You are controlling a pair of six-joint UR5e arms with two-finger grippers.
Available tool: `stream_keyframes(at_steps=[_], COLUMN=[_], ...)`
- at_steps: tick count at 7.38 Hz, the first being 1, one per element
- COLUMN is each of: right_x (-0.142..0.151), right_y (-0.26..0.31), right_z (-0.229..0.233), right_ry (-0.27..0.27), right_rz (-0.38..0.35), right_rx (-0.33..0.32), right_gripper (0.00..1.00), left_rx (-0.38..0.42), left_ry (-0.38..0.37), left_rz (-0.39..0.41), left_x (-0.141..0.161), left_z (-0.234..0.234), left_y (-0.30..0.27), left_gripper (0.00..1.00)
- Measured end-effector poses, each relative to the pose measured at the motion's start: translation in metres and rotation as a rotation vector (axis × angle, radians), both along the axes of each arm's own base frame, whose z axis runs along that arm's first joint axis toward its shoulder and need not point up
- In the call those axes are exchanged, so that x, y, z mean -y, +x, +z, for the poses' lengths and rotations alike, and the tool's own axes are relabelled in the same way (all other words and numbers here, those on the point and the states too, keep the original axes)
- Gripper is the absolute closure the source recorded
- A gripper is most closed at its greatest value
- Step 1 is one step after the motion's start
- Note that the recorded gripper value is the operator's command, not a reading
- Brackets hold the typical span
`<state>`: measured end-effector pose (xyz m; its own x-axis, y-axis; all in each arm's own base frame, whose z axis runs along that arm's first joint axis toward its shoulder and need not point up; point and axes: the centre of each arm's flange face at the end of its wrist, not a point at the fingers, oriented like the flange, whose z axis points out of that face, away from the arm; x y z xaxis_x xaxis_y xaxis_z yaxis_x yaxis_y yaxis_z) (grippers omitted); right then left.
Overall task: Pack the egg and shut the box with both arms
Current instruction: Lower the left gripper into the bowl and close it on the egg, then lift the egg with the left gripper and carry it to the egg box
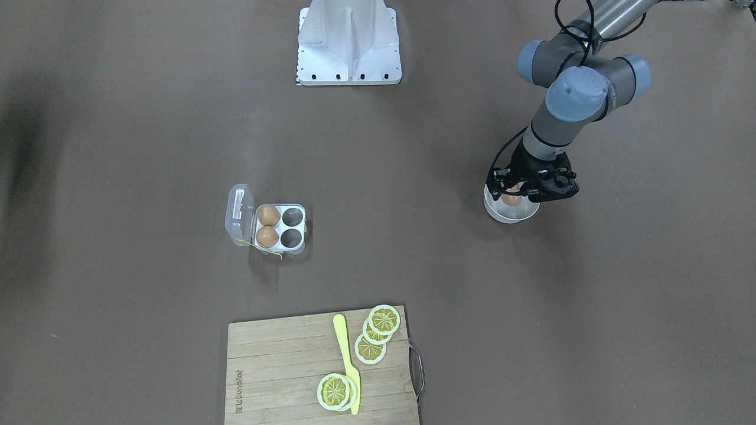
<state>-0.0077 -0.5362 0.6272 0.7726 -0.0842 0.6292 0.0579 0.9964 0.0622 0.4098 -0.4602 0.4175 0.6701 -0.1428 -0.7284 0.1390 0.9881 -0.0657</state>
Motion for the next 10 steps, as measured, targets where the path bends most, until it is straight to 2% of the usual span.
stream_keyframes(at_steps=[1, 3, 4, 5, 6, 8, 10], right_x=[0.000, 0.000, 0.000, 0.000, 0.000, 0.000, 0.000], right_y=[0.000, -0.001, -0.002, -0.002, -0.002, -0.002, -0.003], right_z=[0.000, 0.000, 0.000, 0.000, 0.000, 0.000, 0.000], right_ry=[0.000, 0.000, 0.000, 0.000, 0.000, 0.000, -0.001], right_rz=[-0.001, -0.002, -0.003, -0.003, -0.004, -0.004, -0.004], right_rx=[0.000, -0.001, -0.001, -0.001, -0.001, -0.001, -0.001], right_gripper=[0.00, 0.00, 0.00, 0.00, 0.00, 0.00, 0.00], left_rx=[0.003, 0.004, 0.002, 0.000, -0.003, -0.015, -0.032], left_ry=[-0.002, -0.003, -0.002, -0.001, -0.001, 0.006, 0.019], left_rz=[0.002, 0.004, 0.006, 0.007, 0.010, 0.016, 0.019], left_x=[-0.001, -0.002, -0.002, -0.003, -0.003, -0.005, -0.009], left_z=[0.002, 0.003, 0.002, 0.001, 0.000, -0.008, -0.029], left_y=[0.002, 0.002, 0.002, 0.002, 0.002, 0.001, -0.006], left_gripper=[0.34, 0.48, 0.59, 0.75, 0.82, 0.86, 0.86])
